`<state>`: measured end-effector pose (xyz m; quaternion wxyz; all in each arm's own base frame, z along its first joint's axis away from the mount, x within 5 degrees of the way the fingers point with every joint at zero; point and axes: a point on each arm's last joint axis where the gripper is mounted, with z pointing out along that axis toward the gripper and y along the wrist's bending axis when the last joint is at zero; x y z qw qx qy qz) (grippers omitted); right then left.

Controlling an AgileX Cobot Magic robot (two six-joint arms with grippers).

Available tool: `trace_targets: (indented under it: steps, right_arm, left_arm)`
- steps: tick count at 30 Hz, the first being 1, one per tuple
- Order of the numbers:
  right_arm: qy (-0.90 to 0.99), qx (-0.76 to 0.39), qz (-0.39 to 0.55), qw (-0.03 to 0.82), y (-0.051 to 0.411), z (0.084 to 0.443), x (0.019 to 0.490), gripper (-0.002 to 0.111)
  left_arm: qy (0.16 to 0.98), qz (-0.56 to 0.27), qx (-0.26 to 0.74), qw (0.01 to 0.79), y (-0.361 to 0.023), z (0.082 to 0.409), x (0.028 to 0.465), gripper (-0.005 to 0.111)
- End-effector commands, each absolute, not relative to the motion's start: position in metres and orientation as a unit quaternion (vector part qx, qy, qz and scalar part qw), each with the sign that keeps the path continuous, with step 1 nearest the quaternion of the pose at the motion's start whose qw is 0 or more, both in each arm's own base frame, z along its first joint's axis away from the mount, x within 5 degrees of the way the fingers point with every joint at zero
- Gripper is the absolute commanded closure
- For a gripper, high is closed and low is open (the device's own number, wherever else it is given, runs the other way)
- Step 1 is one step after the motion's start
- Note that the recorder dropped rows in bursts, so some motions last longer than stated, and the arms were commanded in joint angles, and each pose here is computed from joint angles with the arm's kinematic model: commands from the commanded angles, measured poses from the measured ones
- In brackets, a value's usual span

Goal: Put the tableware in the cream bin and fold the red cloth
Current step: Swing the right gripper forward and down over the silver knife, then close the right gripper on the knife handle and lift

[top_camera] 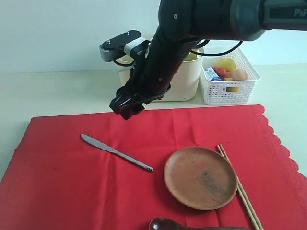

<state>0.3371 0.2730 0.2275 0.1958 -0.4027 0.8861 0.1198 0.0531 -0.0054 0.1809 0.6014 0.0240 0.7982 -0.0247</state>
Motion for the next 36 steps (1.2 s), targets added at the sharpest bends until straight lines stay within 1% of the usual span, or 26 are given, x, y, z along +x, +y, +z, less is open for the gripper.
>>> trace_targets:
  steps: [1,6,13,16,23,25,28,31,36]
  right_arm:
    - [0.886,-0.394,0.138,0.199,0.28,0.213,0.341,0.047]
    - [0.87,-0.423,0.169,0.186,0.289,0.193,0.342,0.047]
    - [0.861,-0.453,0.168,0.159,0.292,0.169,0.342,0.047]
    - [0.856,-0.47,0.157,0.147,0.291,0.16,0.343,0.047]
    - [0.851,-0.489,0.118,0.154,0.29,0.135,0.351,0.049]
    - [0.849,-0.492,0.112,0.157,0.29,0.133,0.354,0.05]
    - [0.844,-0.503,0.115,0.146,0.296,0.139,0.351,0.052]
    - [0.831,-0.526,0.111,0.14,0.309,0.141,0.34,0.052]
    - [0.807,-0.568,0.085,0.138,0.325,0.132,0.326,0.052]
  left_arm:
    - [0.794,-0.029,0.024,0.607,-0.006,0.181,0.053,0.107]
    - [0.794,-0.029,0.024,0.607,-0.006,0.181,0.053,0.107]
    - [0.794,-0.029,0.024,0.607,-0.006,0.181,0.053,0.107]
    - [0.794,-0.029,0.024,0.607,-0.006,0.181,0.053,0.107]
    - [0.794,-0.029,0.024,0.607,-0.006,0.181,0.053,0.107]
    - [0.794,-0.029,0.024,0.607,-0.006,0.181,0.053,0.107]
    - [0.794,-0.029,0.024,0.607,-0.006,0.181,0.053,0.107]
    - [0.794,-0.029,0.024,0.607,-0.006,0.181,0.053,0.107]
    - [0.794,-0.029,0.024,0.607,-0.006,0.181,0.053,0.107]
